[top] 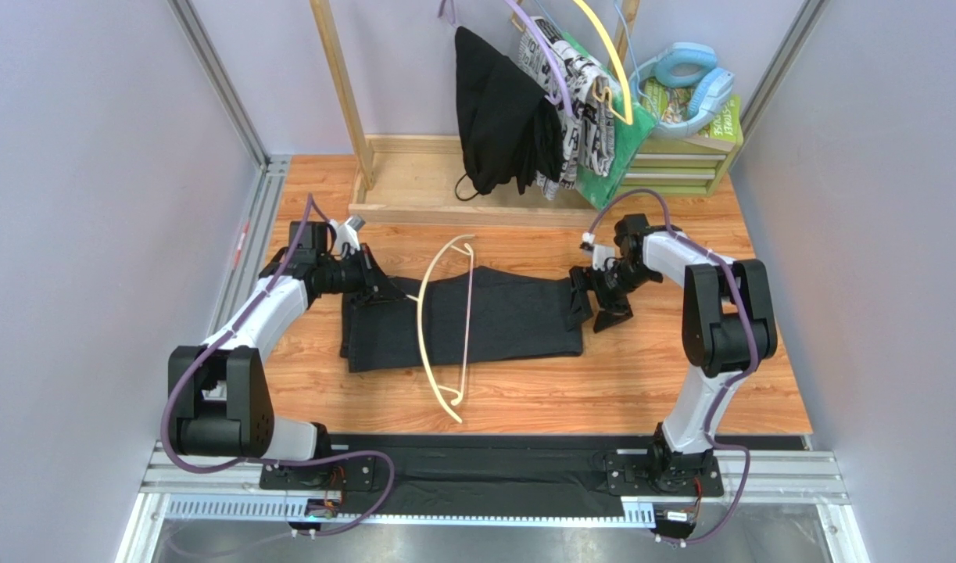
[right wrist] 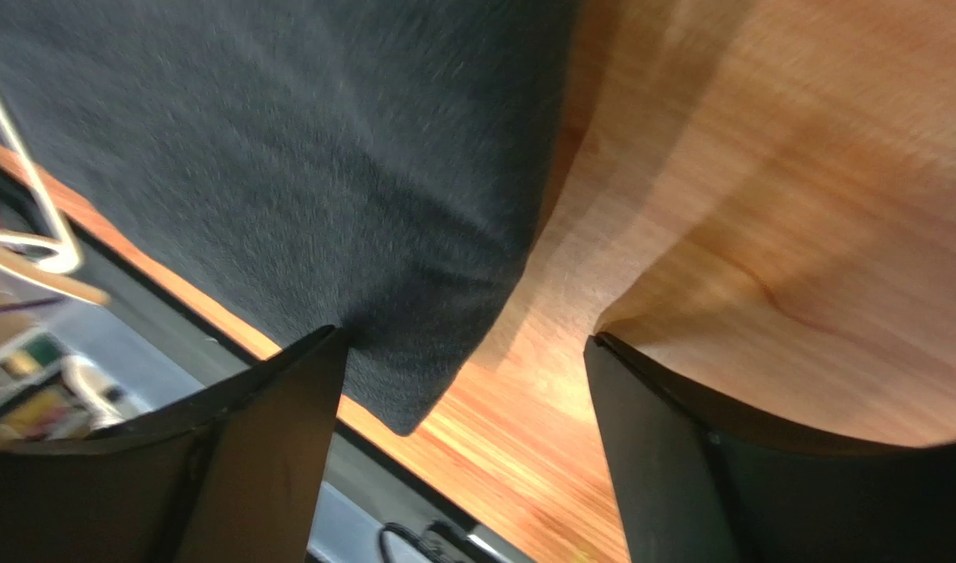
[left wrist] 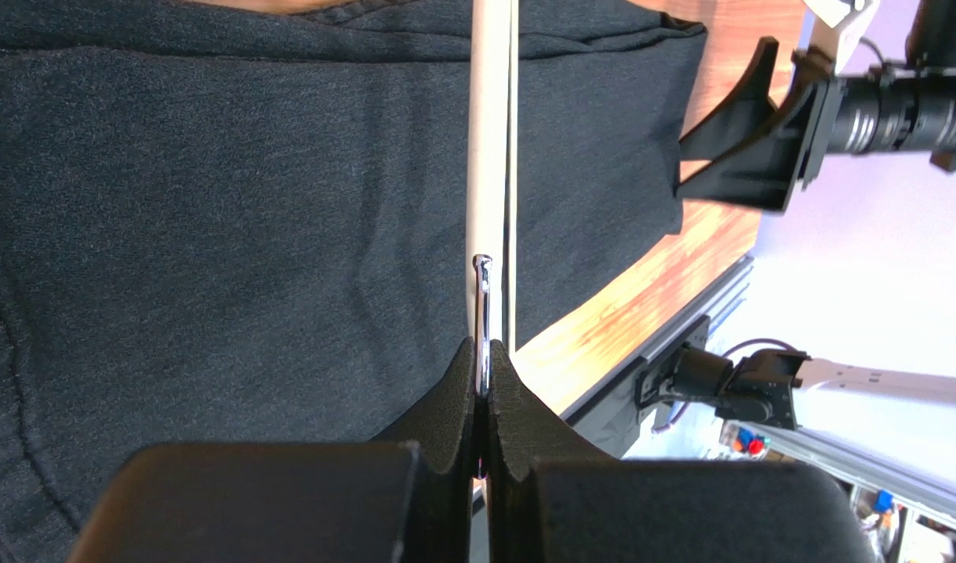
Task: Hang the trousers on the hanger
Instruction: Place trousers on hanger
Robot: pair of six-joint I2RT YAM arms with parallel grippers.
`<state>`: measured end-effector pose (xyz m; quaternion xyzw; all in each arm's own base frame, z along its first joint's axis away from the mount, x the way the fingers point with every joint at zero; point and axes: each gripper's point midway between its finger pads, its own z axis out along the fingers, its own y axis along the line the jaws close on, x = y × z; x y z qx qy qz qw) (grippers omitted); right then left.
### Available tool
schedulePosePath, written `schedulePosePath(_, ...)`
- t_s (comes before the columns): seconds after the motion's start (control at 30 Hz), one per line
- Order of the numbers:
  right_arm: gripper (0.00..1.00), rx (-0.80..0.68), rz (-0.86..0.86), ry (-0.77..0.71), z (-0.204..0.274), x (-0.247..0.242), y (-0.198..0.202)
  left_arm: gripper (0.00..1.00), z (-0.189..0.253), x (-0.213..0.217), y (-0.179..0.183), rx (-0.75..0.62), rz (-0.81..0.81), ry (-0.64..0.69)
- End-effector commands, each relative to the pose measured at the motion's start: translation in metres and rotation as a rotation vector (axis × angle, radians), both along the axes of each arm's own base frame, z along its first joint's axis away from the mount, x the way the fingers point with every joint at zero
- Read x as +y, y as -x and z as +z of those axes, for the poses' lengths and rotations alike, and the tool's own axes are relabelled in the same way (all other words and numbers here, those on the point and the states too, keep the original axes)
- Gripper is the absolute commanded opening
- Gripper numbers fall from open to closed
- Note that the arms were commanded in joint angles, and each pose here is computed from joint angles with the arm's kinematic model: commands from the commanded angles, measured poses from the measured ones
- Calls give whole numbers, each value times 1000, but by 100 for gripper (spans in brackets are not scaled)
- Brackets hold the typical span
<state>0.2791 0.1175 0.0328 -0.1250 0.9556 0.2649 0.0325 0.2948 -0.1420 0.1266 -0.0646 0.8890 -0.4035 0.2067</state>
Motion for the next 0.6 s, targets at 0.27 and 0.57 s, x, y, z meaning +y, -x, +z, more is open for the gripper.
schedulePosePath(0.27, 0, 87, -94, -166, -2, 21, -10, 0, 9, 4, -6, -98, 3, -27)
schedulePosePath(0.57, 0, -39, -188, -205, 50, -9, -17, 0, -6, 12, -4, -61, 51, -70)
